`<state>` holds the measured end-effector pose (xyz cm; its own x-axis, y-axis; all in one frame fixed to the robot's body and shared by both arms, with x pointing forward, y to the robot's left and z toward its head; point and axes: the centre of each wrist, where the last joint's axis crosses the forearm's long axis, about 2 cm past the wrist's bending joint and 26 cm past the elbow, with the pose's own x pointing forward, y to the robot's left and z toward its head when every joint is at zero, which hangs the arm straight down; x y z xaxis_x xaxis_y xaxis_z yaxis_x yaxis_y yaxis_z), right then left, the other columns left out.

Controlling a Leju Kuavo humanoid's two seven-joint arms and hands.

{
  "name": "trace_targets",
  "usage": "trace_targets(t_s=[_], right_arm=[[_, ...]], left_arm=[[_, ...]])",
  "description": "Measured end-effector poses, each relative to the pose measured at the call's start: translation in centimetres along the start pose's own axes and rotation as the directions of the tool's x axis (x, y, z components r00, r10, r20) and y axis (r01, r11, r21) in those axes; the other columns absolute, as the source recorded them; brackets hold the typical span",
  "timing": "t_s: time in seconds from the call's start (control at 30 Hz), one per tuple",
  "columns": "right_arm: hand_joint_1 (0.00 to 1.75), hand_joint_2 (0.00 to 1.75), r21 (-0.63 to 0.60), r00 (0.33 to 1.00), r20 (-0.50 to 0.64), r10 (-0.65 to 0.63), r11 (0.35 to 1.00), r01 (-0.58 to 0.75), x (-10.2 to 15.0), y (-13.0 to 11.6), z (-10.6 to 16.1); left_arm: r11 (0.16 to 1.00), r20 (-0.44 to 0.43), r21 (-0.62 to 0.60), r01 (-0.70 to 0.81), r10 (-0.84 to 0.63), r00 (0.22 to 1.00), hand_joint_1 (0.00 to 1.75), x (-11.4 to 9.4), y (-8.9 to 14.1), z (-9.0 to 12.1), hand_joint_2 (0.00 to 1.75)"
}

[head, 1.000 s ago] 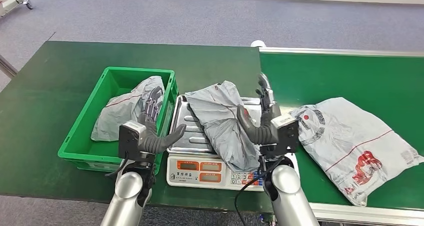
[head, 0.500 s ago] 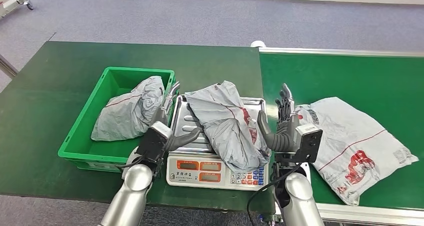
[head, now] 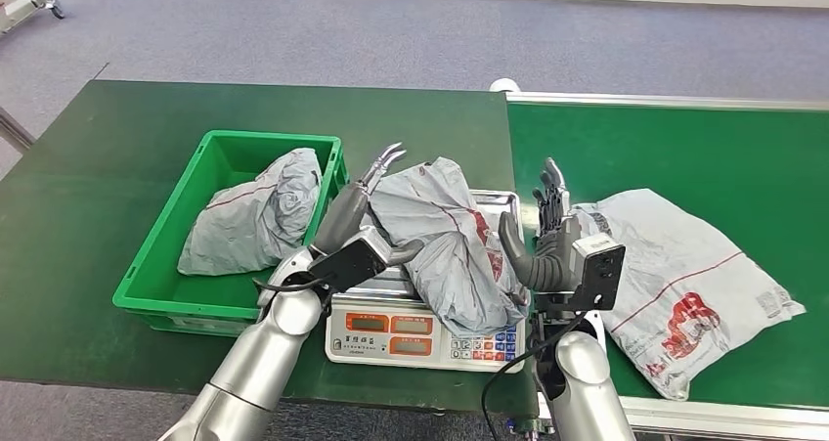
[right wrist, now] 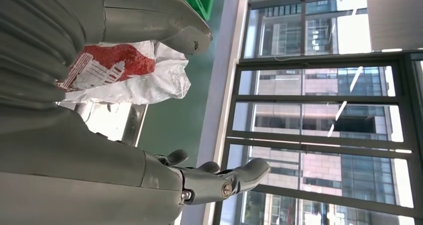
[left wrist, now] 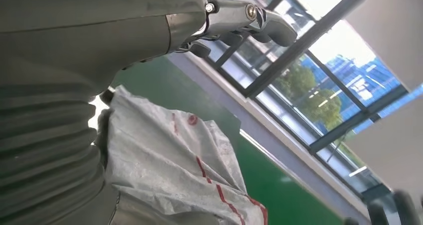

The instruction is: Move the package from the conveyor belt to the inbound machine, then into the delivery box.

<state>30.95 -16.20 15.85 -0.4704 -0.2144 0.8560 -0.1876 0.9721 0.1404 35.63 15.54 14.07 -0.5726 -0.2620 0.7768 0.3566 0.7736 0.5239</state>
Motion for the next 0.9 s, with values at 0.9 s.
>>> trace_targets(t_s=[0.9], right_arm=[[0.00,1.75,0.044,0.999,0.036,-0.036,0.998,0.034,0.5,0.0,1.4]], left_arm=[[0.759,0.167,-0.595,0.266,-0.207,0.964,0.00,-0.6,2.2,-5.8,1.75]])
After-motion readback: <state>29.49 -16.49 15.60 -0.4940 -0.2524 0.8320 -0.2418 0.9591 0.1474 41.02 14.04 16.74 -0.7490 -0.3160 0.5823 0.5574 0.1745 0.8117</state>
